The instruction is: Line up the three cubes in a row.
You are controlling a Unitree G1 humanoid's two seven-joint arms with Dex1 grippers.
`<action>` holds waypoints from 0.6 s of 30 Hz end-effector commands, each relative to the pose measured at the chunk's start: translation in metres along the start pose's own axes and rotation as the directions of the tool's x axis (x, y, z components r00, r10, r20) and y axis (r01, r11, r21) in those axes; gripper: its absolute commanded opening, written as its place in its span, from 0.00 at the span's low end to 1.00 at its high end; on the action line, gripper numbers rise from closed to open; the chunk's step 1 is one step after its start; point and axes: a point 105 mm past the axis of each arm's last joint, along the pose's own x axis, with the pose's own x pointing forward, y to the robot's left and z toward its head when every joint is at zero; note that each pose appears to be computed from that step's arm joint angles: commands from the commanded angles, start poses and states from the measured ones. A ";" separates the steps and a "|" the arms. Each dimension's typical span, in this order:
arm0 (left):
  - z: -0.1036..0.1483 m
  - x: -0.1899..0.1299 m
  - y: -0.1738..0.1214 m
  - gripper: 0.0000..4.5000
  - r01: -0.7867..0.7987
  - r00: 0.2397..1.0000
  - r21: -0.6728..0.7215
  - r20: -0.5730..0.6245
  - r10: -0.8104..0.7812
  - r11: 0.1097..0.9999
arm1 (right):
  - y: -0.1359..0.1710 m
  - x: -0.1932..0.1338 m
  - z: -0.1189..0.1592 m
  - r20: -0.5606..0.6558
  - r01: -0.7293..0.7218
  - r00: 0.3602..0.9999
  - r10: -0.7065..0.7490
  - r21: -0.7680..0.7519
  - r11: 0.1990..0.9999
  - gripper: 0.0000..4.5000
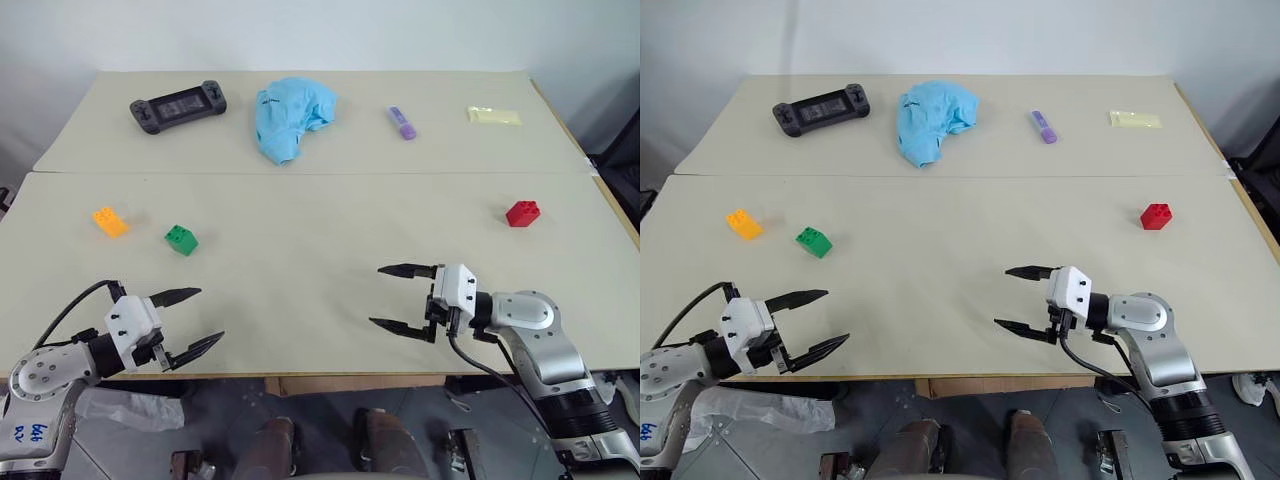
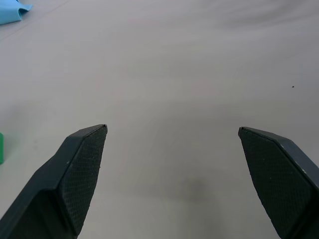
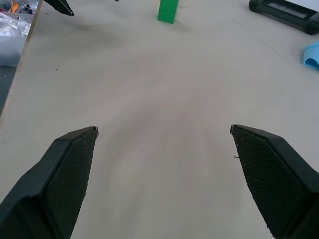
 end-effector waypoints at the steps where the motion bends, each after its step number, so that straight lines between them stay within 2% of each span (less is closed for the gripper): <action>1: 0.003 -0.007 0.011 1.00 -0.034 0.999 0.013 -0.002 0.034 0.999 | -0.002 0.003 0.007 0.023 -0.002 1.000 0.003 -0.033 0.999 1.00; 4: 0.016 -0.004 0.018 1.00 -0.047 0.997 -0.026 0.057 0.049 0.999 | -0.007 -0.005 0.014 0.030 0.031 0.999 -0.030 -0.051 0.998 1.00; 7: 0.032 0.003 0.018 1.00 -0.008 0.993 -0.046 0.119 0.014 0.999 | -0.017 -0.024 0.023 0.059 0.125 0.990 -0.127 0.037 0.992 1.00; 11: 0.037 0.008 0.009 1.00 0.068 0.994 -0.010 0.090 -0.067 0.998 | -0.033 -0.041 0.031 0.054 0.274 0.960 -0.274 0.016 0.962 1.00; 12: 0.040 0.010 0.010 1.00 0.066 0.994 0.008 0.091 -0.067 0.998 | -0.045 -0.055 0.035 0.072 0.402 0.913 -0.402 0.015 0.916 1.00; 13: 0.048 0.020 0.010 1.00 0.052 0.990 0.015 0.128 -0.053 0.999 | -0.058 -0.087 0.027 0.052 0.585 0.809 -0.585 0.023 0.811 1.00; 14: 0.055 0.035 0.003 1.00 0.076 0.983 0.017 0.164 -0.078 0.997 | -0.065 -0.125 0.015 0.022 0.746 0.665 -0.746 0.015 0.666 1.00; 15: 0.060 0.050 -0.007 1.00 0.122 0.975 0.019 0.187 -0.123 0.992 | -0.057 -0.154 -0.002 -0.045 0.811 0.584 -0.810 0.005 0.584 1.00; 16: 0.062 0.061 -0.015 1.00 0.156 0.968 0.020 0.198 -0.157 0.988 | -0.050 -0.169 -0.013 -0.091 0.833 0.550 -0.830 -0.007 0.553 1.00; 17: 0.063 0.066 -0.019 1.00 0.176 0.964 0.021 0.199 -0.177 0.984 | -0.045 -0.174 -0.019 -0.114 0.835 0.546 -0.830 -0.012 0.551 1.00; 18: 0.062 0.071 -0.020 1.00 0.190 0.961 0.007 0.205 -0.188 0.982 | -0.043 -0.186 -0.027 -0.144 0.862 0.502 -0.853 0.003 0.507 1.00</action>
